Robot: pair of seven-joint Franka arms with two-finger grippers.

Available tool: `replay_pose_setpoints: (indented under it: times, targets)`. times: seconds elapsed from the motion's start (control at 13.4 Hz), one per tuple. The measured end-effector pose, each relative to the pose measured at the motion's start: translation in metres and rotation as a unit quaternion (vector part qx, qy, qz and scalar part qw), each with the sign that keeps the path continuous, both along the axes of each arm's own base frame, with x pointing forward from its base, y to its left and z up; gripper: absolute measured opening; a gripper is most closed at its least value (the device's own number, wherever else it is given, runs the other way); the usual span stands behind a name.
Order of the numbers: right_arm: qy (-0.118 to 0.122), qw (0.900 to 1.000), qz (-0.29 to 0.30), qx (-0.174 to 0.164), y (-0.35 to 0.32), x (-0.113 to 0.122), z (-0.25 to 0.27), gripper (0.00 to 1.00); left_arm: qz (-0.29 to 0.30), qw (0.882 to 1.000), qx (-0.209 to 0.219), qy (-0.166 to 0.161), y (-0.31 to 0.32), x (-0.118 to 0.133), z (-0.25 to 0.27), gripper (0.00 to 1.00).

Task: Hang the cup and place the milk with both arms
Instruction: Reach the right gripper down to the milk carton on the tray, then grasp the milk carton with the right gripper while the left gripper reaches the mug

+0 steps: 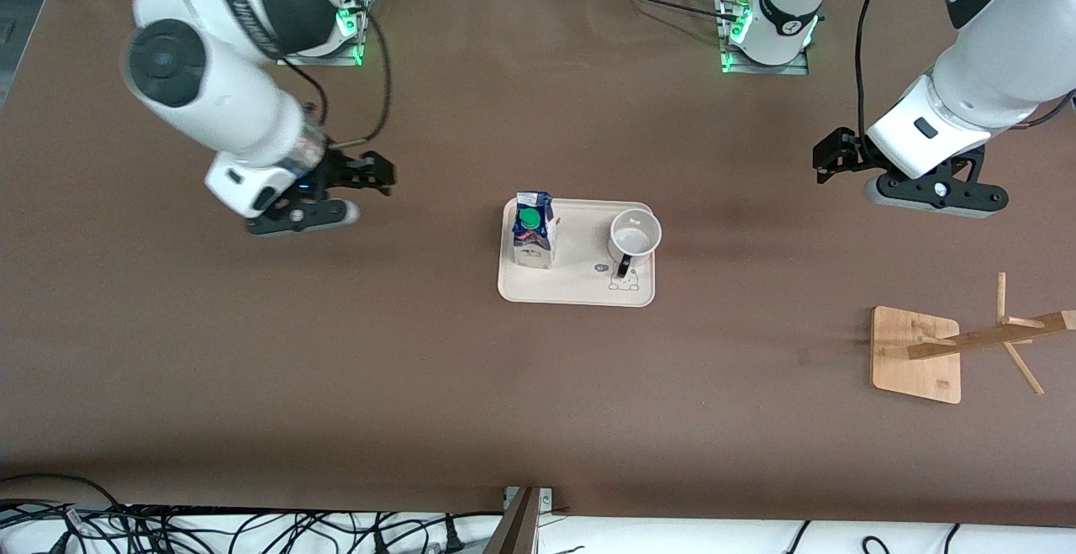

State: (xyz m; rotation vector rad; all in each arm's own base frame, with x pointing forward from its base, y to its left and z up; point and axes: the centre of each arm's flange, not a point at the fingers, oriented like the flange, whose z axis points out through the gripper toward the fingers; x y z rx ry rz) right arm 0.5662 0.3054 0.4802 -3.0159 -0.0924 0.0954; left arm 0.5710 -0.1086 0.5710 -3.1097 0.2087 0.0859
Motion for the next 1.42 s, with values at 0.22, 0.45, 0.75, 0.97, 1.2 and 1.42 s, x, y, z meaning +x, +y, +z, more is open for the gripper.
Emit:
replay_pose_setpoints:
  times: [0.22,0.45,0.75,0.97,1.2,1.42]
  targets:
    - [-0.008,0.999,-0.032,0.015,0.095,-0.021,-0.034,1.00,0.004,1.000,0.000,0.003,0.004,0.002,-0.003,1.00]
    - [-0.006,0.999,-0.032,0.003,0.148,-0.033,-0.072,1.00,0.006,1.000,0.001,0.005,0.006,0.003,-0.005,1.00]
    - [0.004,0.999,-0.045,-0.005,0.166,-0.032,-0.097,1.00,0.006,1.000,0.001,0.005,0.006,0.003,-0.005,1.00]
    - [0.007,0.997,-0.076,-0.005,0.181,-0.036,-0.110,1.00,0.007,1.000,0.000,0.002,0.006,0.005,-0.003,1.00]
    - [-0.004,0.997,-0.081,-0.017,0.196,-0.044,-0.128,1.00,0.020,1.000,-0.002,-0.004,-0.003,0.014,-0.005,1.00]
    - [-0.019,0.997,-0.065,-0.033,0.204,-0.049,-0.142,0.96,0.020,1.000,-0.004,-0.004,-0.010,0.026,-0.012,1.00]
